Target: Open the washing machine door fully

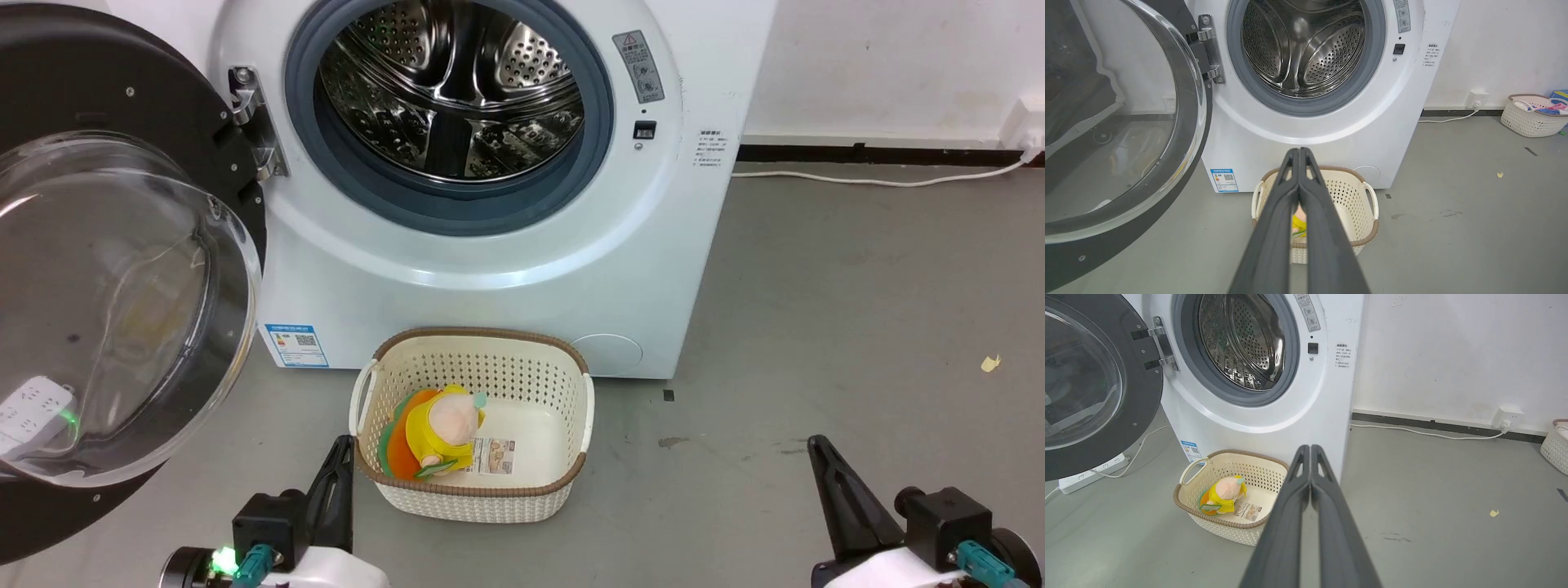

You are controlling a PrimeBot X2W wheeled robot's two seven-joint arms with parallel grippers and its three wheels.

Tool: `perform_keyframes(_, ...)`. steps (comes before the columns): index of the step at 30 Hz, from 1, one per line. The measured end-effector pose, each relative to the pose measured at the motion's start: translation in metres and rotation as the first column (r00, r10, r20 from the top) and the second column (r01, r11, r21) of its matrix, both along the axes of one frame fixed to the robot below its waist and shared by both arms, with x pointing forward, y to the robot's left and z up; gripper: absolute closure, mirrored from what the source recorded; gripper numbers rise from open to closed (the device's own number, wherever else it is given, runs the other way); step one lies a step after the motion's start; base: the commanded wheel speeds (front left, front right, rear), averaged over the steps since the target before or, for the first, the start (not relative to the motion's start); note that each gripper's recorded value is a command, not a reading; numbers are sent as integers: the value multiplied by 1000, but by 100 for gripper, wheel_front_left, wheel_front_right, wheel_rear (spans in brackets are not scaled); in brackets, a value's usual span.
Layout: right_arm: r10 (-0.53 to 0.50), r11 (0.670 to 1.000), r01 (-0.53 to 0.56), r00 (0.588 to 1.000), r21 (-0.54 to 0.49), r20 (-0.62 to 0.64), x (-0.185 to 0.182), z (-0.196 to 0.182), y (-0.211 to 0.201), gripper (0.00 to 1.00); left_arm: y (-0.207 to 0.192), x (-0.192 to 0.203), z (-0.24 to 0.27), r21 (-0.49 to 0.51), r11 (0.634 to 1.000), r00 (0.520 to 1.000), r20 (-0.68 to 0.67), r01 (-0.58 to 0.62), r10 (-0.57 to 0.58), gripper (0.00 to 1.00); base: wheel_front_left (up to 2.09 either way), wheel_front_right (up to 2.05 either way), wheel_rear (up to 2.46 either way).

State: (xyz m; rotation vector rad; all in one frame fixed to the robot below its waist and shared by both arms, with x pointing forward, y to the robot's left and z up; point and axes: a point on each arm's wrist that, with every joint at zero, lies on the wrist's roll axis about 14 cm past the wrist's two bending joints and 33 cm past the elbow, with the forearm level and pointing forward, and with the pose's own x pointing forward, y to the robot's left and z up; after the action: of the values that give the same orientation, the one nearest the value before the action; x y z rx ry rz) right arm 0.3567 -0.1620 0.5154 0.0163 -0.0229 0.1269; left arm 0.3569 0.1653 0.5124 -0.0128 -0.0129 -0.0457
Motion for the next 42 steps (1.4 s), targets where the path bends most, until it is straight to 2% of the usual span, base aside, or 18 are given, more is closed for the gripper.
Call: perform_keyframes(42, 0, 998, -2, 999, -55, -36, 9, 4, 0, 100, 9, 10, 7, 45, 998, 999, -26, -33, 34, 100, 0, 0, 0)
